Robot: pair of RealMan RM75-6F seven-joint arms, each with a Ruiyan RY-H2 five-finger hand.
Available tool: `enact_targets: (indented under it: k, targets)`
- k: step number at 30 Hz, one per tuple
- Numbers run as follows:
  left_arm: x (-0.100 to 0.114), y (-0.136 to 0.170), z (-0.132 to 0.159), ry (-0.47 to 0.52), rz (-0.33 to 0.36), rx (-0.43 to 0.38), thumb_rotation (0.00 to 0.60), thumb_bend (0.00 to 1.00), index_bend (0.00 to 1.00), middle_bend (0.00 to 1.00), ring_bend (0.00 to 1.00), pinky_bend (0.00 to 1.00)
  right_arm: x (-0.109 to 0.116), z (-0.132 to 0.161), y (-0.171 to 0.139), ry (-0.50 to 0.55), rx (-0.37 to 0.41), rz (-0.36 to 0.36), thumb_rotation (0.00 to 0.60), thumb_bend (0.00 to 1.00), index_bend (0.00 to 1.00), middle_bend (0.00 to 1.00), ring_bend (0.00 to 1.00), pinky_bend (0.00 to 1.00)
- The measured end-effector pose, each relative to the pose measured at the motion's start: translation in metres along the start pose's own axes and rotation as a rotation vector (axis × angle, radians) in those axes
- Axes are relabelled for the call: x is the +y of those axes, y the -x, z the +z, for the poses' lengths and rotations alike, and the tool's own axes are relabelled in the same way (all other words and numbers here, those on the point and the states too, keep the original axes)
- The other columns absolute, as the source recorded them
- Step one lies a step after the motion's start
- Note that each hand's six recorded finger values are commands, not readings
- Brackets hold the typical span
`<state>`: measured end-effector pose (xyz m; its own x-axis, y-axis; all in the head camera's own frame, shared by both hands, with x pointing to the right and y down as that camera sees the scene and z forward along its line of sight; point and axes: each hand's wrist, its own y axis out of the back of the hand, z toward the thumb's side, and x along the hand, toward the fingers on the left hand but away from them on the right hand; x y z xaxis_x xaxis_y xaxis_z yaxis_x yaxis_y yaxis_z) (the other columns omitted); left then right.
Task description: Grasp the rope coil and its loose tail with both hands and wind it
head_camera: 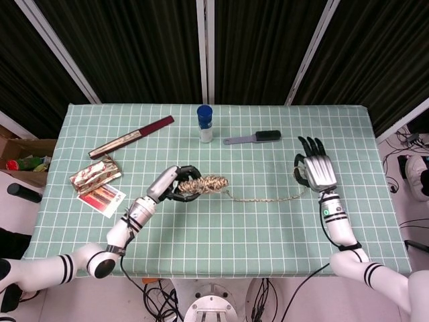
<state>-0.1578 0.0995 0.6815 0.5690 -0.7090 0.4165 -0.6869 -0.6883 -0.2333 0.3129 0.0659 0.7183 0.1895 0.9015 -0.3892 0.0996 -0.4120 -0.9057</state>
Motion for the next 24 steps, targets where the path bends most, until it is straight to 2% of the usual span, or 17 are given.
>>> enact_targets:
  k: [2, 6, 11, 18, 24]
  targets:
    - [-0.006, -0.003, 0.004, -0.043, -0.016, -0.006, 0.600, 0.45, 0.76, 0.81, 0.72, 0.83, 0.010, 0.016, 0.003, 0.041, 0.018, -0.009, 0.600, 0.48, 0.96, 0.09, 0.00, 0.00]
    - [-0.016, -0.009, 0.011, -0.121, -0.031, -0.020, 0.600, 0.45, 0.76, 0.81, 0.72, 0.82, 0.046, 0.054, 0.013, 0.113, 0.051, -0.043, 0.600, 0.48, 0.96, 0.10, 0.00, 0.00]
    - [-0.034, -0.021, 0.024, -0.203, -0.034, -0.039, 0.600, 0.45, 0.76, 0.81, 0.72, 0.82, 0.094, 0.091, 0.028, 0.128, 0.061, -0.093, 0.600, 0.48, 0.96, 0.10, 0.00, 0.00]
    - [-0.059, -0.046, 0.047, -0.197, -0.013, -0.048, 0.600, 0.45, 0.76, 0.81, 0.72, 0.82, 0.151, 0.148, 0.051, 0.095, 0.068, -0.132, 0.600, 0.48, 0.97, 0.11, 0.00, 0.00]
    - [-0.064, -0.069, 0.048, -0.174, 0.049, 0.014, 0.600, 0.45, 0.76, 0.81, 0.72, 0.82, 0.184, 0.201, 0.055, 0.146, 0.122, -0.159, 0.600, 0.48, 0.97, 0.12, 0.00, 0.00]
